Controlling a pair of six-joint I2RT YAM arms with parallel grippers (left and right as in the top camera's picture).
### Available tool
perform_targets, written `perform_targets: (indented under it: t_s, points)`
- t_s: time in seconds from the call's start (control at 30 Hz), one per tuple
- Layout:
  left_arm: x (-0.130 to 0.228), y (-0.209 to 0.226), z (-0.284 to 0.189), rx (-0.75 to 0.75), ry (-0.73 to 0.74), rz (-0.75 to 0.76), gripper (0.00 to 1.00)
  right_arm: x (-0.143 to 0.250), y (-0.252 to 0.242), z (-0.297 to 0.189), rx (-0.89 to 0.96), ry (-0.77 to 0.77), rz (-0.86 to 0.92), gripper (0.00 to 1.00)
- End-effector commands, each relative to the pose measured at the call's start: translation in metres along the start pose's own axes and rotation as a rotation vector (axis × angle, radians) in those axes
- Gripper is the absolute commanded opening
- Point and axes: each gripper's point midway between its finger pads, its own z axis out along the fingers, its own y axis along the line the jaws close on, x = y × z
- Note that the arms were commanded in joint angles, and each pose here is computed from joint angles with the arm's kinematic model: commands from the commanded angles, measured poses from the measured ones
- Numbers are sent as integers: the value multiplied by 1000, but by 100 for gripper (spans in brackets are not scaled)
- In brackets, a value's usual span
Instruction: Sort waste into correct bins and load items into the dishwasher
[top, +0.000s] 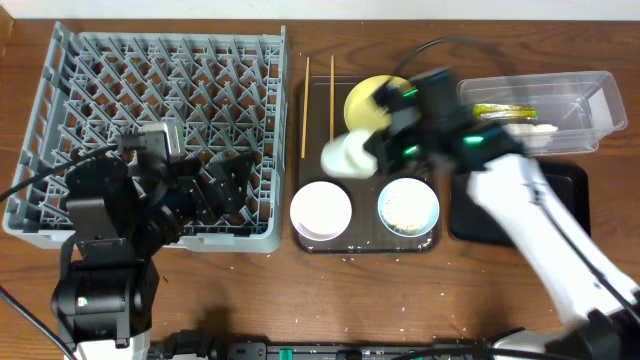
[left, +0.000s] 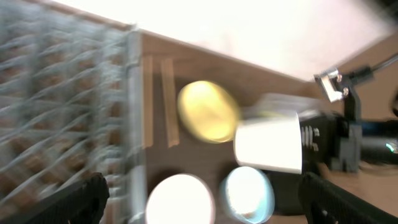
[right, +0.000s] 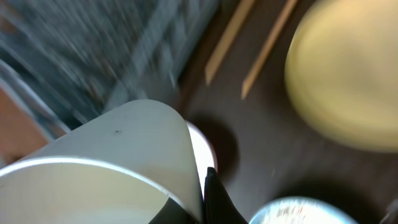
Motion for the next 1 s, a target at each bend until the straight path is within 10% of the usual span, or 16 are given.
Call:
perform_targets:
  t_s: [0.0,0.27,0.97]
  points:
    - [-3,-47,-3,267,59,-77,98,-25,35,-44,-346,-102,-40,1]
    - [7,-98,-3,647,250,-103,99,-24,99,-81,-778,-122,-218,1]
    - [32,-152,2,845,363,17,75,-11,149,-57,-793,-98,-348,1]
